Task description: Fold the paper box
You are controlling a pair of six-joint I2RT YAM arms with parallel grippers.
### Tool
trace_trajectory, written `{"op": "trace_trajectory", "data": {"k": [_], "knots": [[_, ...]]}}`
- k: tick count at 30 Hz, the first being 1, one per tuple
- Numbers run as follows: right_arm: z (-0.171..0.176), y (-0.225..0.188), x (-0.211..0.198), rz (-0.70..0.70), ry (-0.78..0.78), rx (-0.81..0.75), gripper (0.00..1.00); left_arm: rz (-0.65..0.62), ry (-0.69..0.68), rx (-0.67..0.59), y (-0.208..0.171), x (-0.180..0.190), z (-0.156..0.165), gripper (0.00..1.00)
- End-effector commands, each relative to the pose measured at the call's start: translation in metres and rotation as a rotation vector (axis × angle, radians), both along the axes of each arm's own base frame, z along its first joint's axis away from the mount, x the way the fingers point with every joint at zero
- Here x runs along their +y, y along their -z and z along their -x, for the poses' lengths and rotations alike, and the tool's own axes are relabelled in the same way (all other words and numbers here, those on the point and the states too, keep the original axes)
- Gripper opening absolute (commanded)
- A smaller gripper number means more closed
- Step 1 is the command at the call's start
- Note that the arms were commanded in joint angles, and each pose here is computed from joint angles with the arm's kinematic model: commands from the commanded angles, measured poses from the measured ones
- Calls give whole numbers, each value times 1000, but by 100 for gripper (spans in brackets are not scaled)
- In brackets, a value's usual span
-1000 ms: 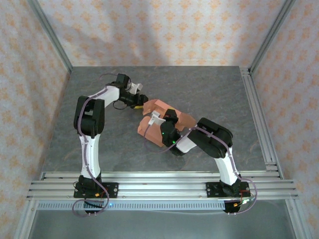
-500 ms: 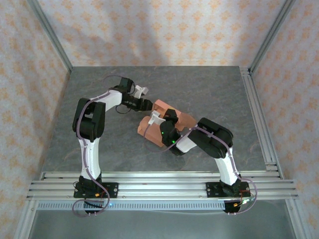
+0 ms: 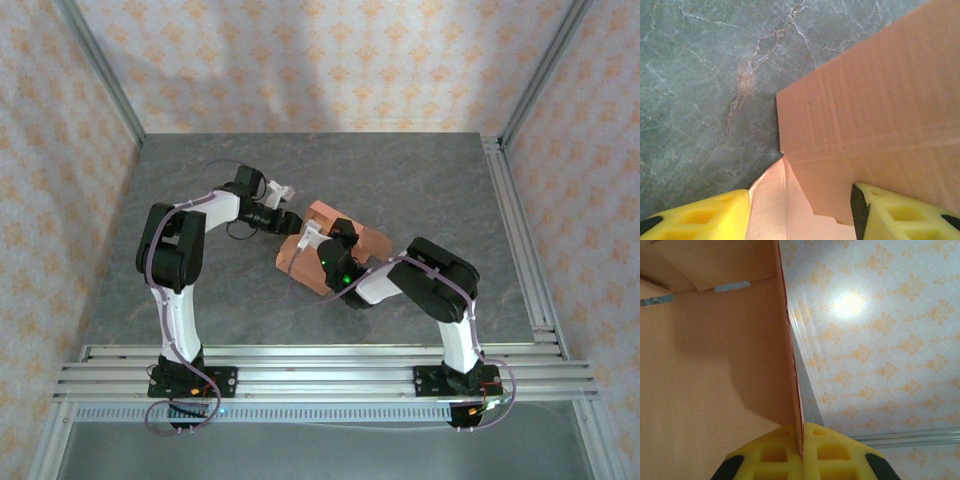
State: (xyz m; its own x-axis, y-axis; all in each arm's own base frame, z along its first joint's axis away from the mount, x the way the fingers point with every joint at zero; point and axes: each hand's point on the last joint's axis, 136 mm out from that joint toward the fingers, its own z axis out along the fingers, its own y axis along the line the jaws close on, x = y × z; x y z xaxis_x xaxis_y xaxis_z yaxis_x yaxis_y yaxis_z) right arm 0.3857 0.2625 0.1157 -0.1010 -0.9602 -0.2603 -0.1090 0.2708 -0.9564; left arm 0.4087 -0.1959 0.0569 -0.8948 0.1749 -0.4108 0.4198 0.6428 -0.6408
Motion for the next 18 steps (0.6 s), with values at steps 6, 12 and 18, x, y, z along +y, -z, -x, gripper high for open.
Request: {"op": "trace_trajectory", "data": {"k": [6,12,18], "knots": [[4,25,5,19,-30,97,0,31,54,-105,-23,-8,0,57],[5,27,6,20,-31,108,0,32,68,-91,-20,-10,3,57],[5,28,7,15,-37,117,0,24,28,-87,-19,-16,-7,57]]}}
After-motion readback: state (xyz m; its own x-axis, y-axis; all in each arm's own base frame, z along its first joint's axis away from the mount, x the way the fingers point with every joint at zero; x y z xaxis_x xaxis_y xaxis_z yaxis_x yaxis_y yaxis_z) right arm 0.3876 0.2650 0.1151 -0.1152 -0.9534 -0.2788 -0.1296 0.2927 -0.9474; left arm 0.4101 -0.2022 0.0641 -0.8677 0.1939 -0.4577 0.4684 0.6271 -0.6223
